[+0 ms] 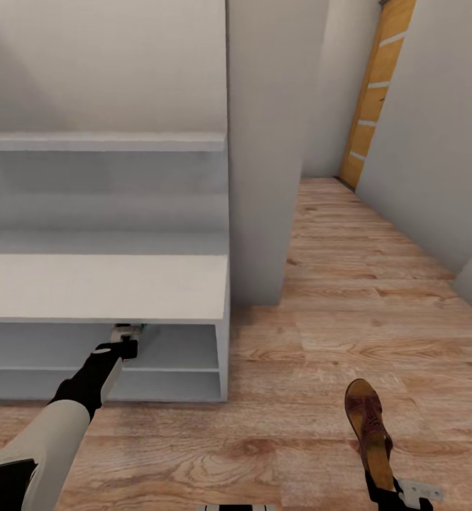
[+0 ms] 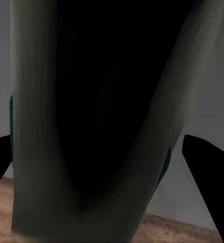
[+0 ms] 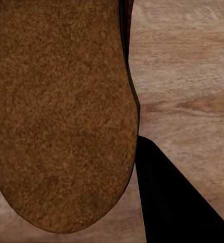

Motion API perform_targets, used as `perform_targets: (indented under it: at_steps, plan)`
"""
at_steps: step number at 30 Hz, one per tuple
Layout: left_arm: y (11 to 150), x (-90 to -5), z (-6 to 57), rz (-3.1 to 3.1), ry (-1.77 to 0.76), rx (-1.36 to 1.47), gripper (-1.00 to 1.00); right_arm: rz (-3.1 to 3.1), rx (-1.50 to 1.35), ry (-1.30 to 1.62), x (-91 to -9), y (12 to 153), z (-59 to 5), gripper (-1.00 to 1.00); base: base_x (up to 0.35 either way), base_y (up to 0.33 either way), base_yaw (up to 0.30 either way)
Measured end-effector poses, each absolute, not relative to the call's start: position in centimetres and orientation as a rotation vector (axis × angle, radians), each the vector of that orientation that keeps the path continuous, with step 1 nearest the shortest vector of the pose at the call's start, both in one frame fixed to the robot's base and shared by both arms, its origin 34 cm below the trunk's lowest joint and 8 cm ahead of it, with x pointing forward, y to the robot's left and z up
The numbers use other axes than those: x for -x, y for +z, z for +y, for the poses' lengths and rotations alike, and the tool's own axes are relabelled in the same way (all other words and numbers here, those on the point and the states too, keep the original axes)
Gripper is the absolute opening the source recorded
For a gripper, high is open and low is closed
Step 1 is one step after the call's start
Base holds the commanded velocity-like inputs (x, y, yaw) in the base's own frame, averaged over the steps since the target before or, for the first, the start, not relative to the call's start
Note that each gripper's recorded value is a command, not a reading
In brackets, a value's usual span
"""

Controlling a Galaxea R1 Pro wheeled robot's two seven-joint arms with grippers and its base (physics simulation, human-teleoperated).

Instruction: Pick up the two gym shoes and the two sandals from the corridor floor and place them onto the hallstand (shoe rack) in the corridor, making sure they are on the rack and not on the floor. Arrange them so the two gym shoes are next to each other and the two sandals are next to each other.

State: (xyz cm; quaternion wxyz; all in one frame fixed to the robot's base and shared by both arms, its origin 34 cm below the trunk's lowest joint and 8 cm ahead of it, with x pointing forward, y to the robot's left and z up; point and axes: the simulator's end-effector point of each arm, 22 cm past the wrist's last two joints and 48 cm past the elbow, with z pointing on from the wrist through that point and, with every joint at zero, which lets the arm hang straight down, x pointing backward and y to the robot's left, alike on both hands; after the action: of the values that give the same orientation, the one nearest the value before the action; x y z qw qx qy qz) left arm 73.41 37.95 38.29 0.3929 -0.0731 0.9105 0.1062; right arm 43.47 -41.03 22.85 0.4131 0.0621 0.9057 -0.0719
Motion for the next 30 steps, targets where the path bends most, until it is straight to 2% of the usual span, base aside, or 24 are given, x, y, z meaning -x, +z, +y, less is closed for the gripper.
perform_targets:
  at_steps: [7,19,20,30]
  plan:
    - [38.32,-73.41,37.93,2.311,0.270,0.184,-1.00,2.278,-0.156,-0.180,-43.46,22.85,-40.99,-1.00,0.151,0.000,0.000]
    - [38.37,-73.49,37.90,2.308,0.268,0.183,-1.00,2.278,-0.156,-0.181,-43.44,22.84,-41.03,-1.00,0.015,0.000,0.000]
    - [38.36,-73.48,37.88,2.309,0.268,0.182,1.00,2.278,-0.156,-0.180,-43.44,22.83,-41.01,-1.00,0.000,0.000,0.000]
    - [38.40,-73.47,38.09,2.311,0.271,0.188,1.00,2.279,-0.156,-0.180,-43.38,22.80,-41.02,-1.00,-0.001,0.000,0.000]
